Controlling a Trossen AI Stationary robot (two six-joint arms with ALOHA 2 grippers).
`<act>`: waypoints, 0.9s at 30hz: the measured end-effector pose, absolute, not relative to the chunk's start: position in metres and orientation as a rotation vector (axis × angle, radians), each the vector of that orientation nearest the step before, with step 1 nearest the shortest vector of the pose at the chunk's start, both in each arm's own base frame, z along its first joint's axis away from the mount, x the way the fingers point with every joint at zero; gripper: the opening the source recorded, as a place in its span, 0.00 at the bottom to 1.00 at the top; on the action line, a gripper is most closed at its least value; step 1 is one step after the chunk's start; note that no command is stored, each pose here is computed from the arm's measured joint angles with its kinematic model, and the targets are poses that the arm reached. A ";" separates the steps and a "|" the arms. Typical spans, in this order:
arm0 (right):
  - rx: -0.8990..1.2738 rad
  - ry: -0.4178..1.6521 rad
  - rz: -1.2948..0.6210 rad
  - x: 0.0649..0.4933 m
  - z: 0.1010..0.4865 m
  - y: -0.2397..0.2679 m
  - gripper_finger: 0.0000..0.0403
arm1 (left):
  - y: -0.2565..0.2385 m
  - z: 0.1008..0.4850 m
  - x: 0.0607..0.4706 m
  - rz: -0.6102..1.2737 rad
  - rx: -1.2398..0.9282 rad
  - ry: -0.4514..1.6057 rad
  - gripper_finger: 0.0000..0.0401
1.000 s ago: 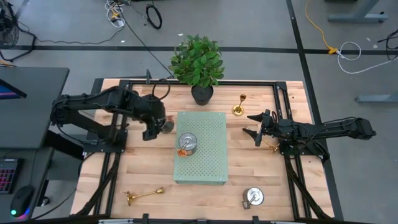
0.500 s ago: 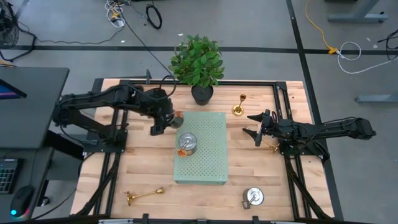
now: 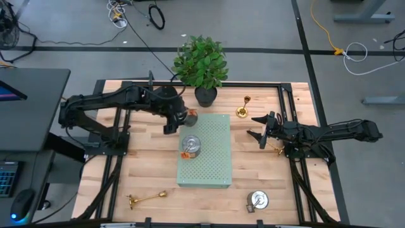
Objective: Pick & Place candle stick holders
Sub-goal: Align the orange scented candle with the other orange scented candle on the shelf
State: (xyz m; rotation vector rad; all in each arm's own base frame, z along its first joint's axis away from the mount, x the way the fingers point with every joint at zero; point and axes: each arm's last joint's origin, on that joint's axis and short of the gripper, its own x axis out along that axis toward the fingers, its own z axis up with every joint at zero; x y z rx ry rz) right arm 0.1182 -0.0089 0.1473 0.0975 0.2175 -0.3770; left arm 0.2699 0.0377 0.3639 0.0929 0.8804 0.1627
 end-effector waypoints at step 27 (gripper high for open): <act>0.101 0.216 -0.358 0.118 0.147 -0.008 0.86 | 0.052 0.387 0.329 0.171 -0.025 1.221 0.91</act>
